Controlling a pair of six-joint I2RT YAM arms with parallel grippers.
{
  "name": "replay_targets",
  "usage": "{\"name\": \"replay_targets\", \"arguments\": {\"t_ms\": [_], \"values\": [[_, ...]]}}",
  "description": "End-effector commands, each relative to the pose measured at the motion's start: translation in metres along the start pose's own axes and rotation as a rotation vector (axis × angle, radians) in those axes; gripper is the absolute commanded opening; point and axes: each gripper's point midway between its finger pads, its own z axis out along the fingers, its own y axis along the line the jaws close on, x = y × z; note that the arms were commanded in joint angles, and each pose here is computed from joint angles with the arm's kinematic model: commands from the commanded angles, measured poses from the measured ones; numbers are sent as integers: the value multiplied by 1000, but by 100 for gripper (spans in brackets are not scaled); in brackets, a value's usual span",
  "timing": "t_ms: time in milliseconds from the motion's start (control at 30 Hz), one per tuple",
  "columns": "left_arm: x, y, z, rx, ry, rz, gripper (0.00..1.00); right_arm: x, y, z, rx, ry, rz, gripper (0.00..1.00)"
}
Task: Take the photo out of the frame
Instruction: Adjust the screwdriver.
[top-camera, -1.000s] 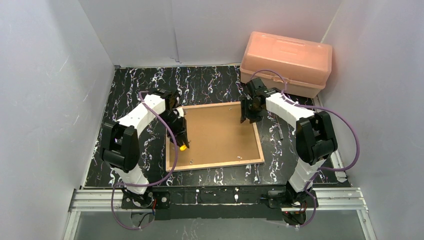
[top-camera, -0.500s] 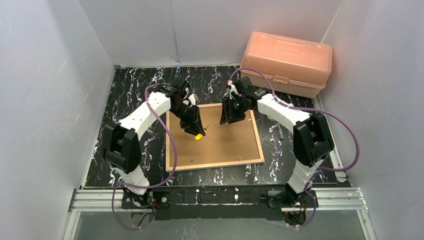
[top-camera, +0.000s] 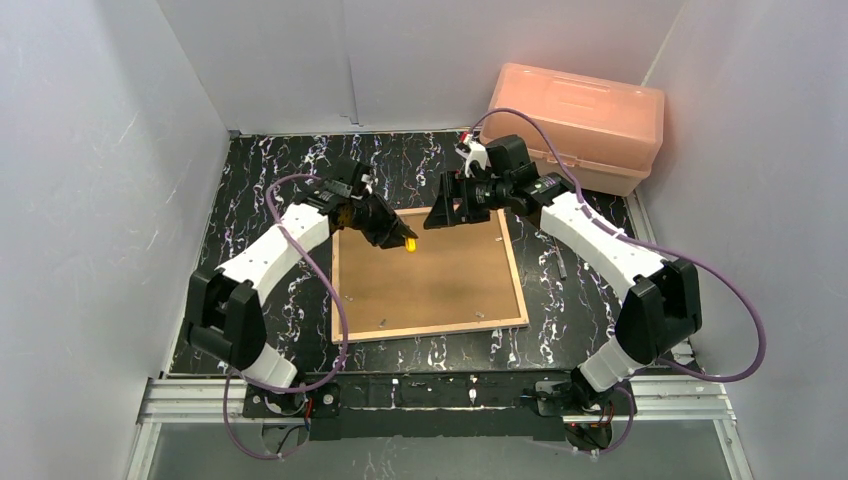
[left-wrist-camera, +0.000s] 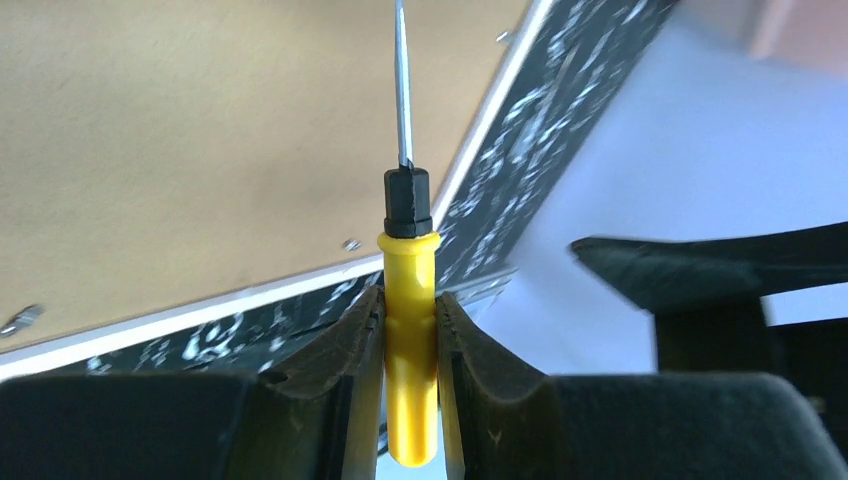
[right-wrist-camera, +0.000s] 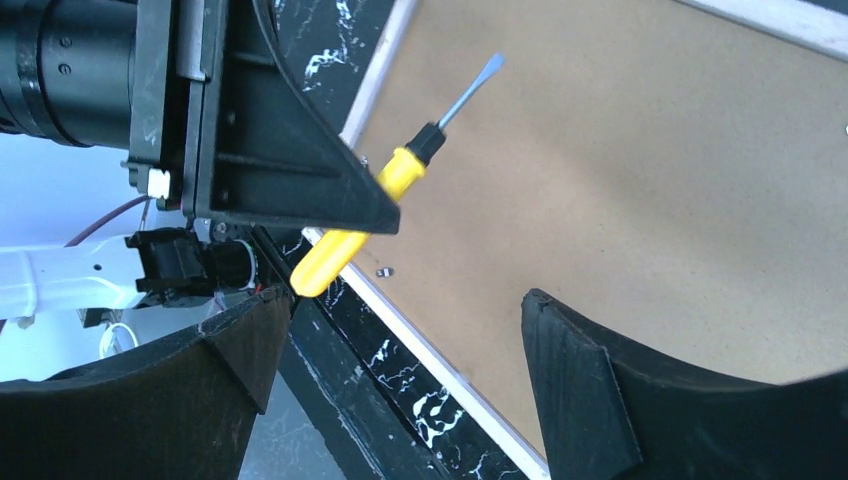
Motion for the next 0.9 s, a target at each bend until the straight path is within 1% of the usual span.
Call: {"name": "replay_targets", "arguments": {"t_ms": [0,133,233,367,600,733,867], "values": [[-28,-48,-23,172,-182,-119,0,-24,38,-21,-63,-61,-76,93],[-29,-64,-16,216,-171,-159,0,-18,32,-18,-23,-35,-67,88],[-27,-76,-12,250,-164,-163,0,-17,31,-15,-25,-21,-60,83],[-24,-84,-10,270,-195,-150,0,-18,34,-12,-43,-16,-62,76],[-21,-89,-8,296,-190,-137,0,-15,19,-2,10,26,-33,56],[-20,-87,-8,293,-194,-127,0,-12,14,3,19,48,-24,50],[-17,-83,-8,291,-185,-127,0,-10,11,6,26,64,-18,46]]}}
